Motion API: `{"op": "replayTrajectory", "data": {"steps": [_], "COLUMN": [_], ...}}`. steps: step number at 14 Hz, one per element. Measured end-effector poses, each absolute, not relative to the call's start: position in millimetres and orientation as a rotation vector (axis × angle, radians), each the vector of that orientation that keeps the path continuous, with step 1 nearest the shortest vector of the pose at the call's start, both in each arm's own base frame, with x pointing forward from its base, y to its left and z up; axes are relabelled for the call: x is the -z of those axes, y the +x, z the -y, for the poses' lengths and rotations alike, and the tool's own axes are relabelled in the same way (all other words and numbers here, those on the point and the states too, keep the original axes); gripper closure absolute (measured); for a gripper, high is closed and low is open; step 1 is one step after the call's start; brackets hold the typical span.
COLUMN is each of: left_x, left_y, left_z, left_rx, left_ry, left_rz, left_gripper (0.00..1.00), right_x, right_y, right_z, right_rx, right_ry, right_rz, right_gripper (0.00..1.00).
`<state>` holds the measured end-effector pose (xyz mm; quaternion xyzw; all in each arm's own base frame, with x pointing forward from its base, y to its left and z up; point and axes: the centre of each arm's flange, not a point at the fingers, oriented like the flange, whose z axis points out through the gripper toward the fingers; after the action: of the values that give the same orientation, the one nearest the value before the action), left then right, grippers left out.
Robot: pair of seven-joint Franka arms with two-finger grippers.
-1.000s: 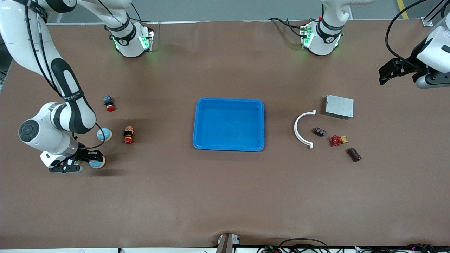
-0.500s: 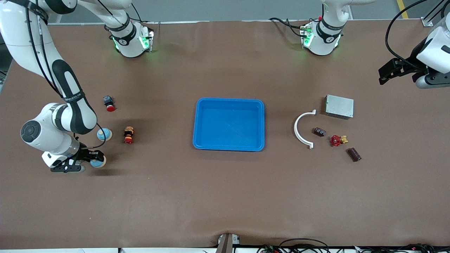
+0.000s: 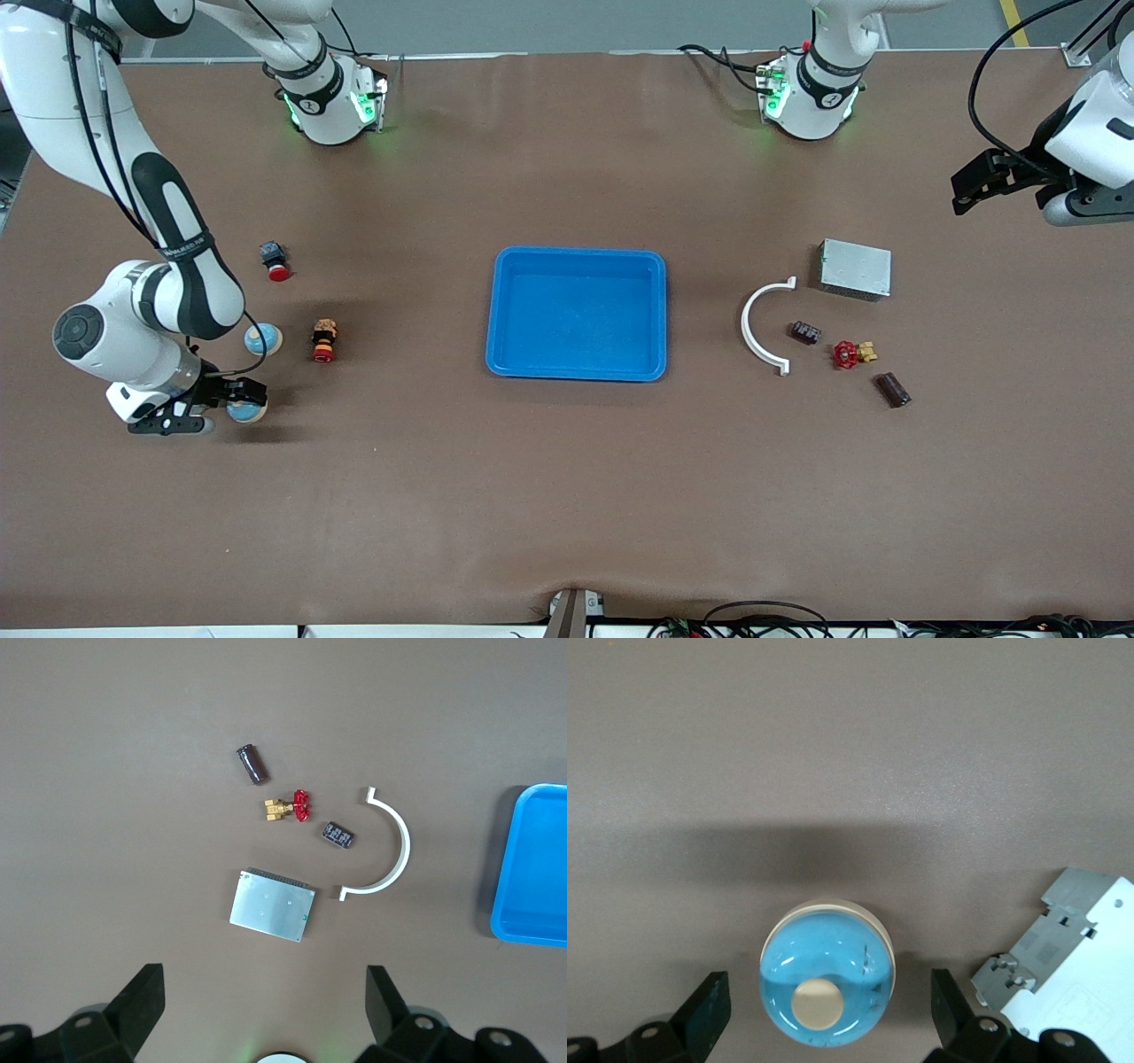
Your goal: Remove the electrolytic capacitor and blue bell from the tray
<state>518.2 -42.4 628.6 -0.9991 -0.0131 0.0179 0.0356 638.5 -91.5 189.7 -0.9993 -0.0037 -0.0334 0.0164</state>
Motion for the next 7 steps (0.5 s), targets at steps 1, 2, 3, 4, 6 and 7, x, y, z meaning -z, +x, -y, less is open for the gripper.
{"op": "replayTrajectory", "data": {"steps": [1, 2, 3, 4, 6, 7], "left_x": [-629, -630, -630, -630, -628, -627], "left_y": [518, 518, 518, 519, 520, 520], "left_z": [42, 42, 42, 42, 43, 43], "left_rx": [-0.053, -0.049, -0.048, -0.049, -0.054, -0.058], "left_ry": [-3.070, -3.070, -3.070, -3.070, -3.070, -3.070], "left_rz": [0.040, 0.040, 0.040, 0.040, 0.040, 0.039], "left_gripper": [0.00, 0.00, 0.00, 0.00, 0.00, 0.00], "right_x": [-192, -199, -209, -225, -265, -288], "right_y": [640, 644, 648, 652, 657, 657], "right_z": [91, 90, 90, 90, 92, 93], "right_rx": [0.113, 0.125, 0.123, 0.110, 0.077, 0.072], "right_ry": [-3.107, -3.107, -3.107, -3.112, -3.158, -3.178], "right_rz": [0.014, 0.019, 0.026, 0.047, 0.134, 0.162], "right_gripper": [0.00, 0.00, 0.00, 0.00, 0.00, 0.00]}}
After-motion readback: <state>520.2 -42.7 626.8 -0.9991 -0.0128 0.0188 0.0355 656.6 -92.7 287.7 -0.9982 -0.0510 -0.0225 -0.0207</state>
